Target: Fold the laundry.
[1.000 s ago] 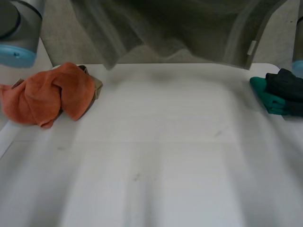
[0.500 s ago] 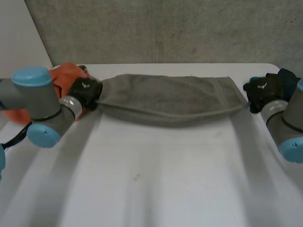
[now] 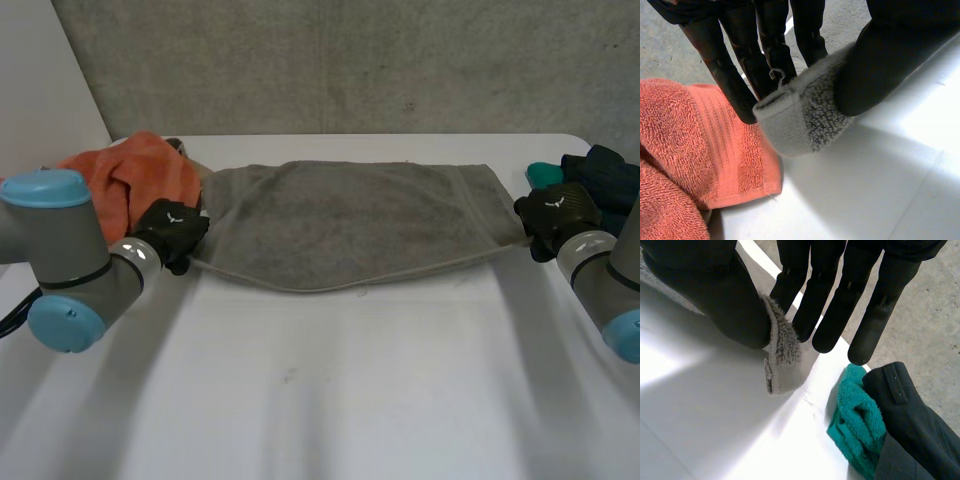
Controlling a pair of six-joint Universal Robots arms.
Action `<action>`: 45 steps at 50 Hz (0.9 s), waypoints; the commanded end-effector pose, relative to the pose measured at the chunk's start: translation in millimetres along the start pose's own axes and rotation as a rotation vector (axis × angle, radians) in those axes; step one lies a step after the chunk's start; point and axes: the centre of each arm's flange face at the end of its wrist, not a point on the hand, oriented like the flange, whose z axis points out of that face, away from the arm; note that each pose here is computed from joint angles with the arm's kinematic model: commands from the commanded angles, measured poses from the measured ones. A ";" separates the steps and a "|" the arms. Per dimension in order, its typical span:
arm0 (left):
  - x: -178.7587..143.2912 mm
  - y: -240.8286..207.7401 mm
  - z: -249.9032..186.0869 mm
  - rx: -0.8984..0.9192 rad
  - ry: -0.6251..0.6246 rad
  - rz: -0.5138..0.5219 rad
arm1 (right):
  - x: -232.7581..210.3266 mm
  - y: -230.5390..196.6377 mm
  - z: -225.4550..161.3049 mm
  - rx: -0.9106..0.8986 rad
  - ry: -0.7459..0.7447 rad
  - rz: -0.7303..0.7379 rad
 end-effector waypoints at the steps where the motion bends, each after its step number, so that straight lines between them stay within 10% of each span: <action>1: 2.6 -7.3 -18.9 -0.025 0.019 0.034 | 8.4 -5.5 -15.7 -0.016 -0.007 -0.014; 17: 13.5 -8.5 -150.0 -0.468 0.357 0.072 | 28.7 7.1 -133.6 -0.320 -0.401 -0.474; 45: -7.4 -61.1 5.5 -0.125 0.029 0.029 | 24.5 3.0 27.6 -0.069 0.040 -0.262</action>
